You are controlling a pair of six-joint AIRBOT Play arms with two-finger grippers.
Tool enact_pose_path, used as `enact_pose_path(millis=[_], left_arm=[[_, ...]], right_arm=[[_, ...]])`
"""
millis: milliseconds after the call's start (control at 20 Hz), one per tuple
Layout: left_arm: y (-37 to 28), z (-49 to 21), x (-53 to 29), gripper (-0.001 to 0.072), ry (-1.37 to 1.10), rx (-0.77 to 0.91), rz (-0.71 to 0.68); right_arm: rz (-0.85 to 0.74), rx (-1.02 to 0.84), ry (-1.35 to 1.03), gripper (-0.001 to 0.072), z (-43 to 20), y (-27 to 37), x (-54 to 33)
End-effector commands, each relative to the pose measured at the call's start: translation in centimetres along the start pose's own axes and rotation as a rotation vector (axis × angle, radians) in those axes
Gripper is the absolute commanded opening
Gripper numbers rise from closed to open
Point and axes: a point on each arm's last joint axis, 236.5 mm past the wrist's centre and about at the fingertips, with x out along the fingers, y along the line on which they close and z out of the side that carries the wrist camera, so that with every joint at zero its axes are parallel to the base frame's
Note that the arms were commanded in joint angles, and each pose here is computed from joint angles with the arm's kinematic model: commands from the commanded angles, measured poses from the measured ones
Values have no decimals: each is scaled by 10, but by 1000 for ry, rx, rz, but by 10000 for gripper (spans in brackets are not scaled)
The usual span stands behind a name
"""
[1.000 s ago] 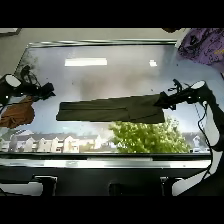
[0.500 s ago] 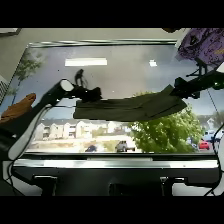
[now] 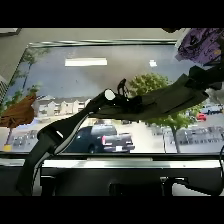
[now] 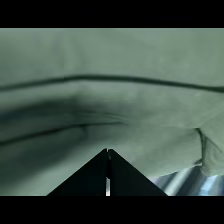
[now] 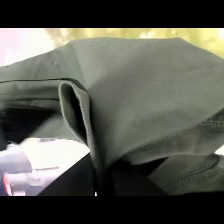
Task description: Fold the clothes and pants, and hang the long-sleeved shirts on hangers.
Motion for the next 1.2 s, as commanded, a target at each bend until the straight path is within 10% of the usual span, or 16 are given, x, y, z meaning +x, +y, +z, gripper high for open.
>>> enact_pose_path(millis=[0,450,1150], left_arm=[[-18,-26,35,16,40,-93,-83],[0,-2,-20,13,110,-36,-50],[92,110,-439,15,-236,68,546]], right_arm=[[-13,-3,-28,30,3,3,-17],[4,-55,-22,30,0,26,-16],[114,-197,115,30,-63,219,98]])
